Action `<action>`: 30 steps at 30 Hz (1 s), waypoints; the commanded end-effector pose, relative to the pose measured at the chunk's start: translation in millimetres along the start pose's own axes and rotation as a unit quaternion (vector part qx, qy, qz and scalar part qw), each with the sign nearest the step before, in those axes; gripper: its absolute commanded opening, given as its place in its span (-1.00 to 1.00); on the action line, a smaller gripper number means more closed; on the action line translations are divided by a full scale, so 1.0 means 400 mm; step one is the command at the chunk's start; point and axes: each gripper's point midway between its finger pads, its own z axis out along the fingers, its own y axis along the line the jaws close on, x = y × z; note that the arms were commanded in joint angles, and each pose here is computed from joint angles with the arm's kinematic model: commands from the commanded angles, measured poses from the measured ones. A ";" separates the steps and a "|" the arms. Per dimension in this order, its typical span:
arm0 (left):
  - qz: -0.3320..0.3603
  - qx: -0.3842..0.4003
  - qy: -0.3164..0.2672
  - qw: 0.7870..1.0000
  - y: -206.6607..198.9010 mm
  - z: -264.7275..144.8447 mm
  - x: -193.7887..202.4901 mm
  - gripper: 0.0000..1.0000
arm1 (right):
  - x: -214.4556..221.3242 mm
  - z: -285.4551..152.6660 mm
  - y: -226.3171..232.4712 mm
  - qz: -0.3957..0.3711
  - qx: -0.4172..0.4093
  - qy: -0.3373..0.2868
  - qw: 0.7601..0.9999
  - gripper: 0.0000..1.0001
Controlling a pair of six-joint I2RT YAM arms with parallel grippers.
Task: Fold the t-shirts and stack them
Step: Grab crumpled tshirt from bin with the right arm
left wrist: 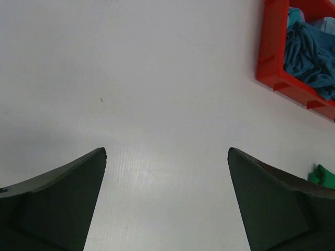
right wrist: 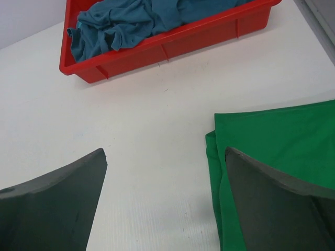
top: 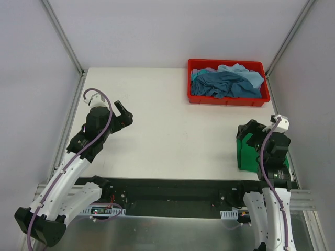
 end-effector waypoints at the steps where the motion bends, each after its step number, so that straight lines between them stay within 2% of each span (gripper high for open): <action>1: -0.014 -0.001 -0.026 1.000 -0.011 0.024 -0.034 0.98 | -0.022 0.007 0.039 0.021 -0.034 -0.004 0.999 0.93; 5: 0.023 0.040 -0.006 0.999 -0.063 0.070 -0.027 0.98 | -0.034 0.033 0.108 0.005 -0.107 0.014 0.994 0.93; 8: 0.044 0.048 0.011 0.998 -0.072 0.093 -0.011 0.98 | -0.048 0.077 0.148 0.016 -0.131 0.058 0.990 0.93; 11: 0.056 0.037 0.012 0.998 -0.057 0.102 -0.003 0.98 | -0.089 0.148 0.138 0.022 -0.089 0.097 0.991 0.93; 15: 0.068 0.032 0.005 0.997 -0.039 0.110 0.007 0.98 | -0.099 0.292 0.104 0.040 -0.010 0.175 0.984 0.93; 20: 0.068 0.009 -0.006 0.998 -0.021 0.123 -0.002 0.98 | -0.105 0.499 0.080 0.017 0.035 0.235 0.971 0.98; 24: 0.077 -0.002 0.003 0.997 -0.008 0.138 0.011 0.98 | -0.086 0.645 0.042 -0.009 0.073 0.262 0.962 0.87; 28: 0.083 -0.017 0.007 0.996 0.005 0.153 0.017 0.98 | -0.086 0.768 0.030 -0.024 0.096 0.252 0.963 0.83; 29: 0.085 -0.021 0.009 0.996 0.008 0.158 0.019 0.98 | -0.077 0.797 0.022 -0.028 0.104 0.249 0.962 0.76; 30: 0.088 -0.022 0.009 0.996 0.008 0.160 0.018 0.98 | -0.072 0.817 0.027 -0.045 0.097 0.249 0.963 0.59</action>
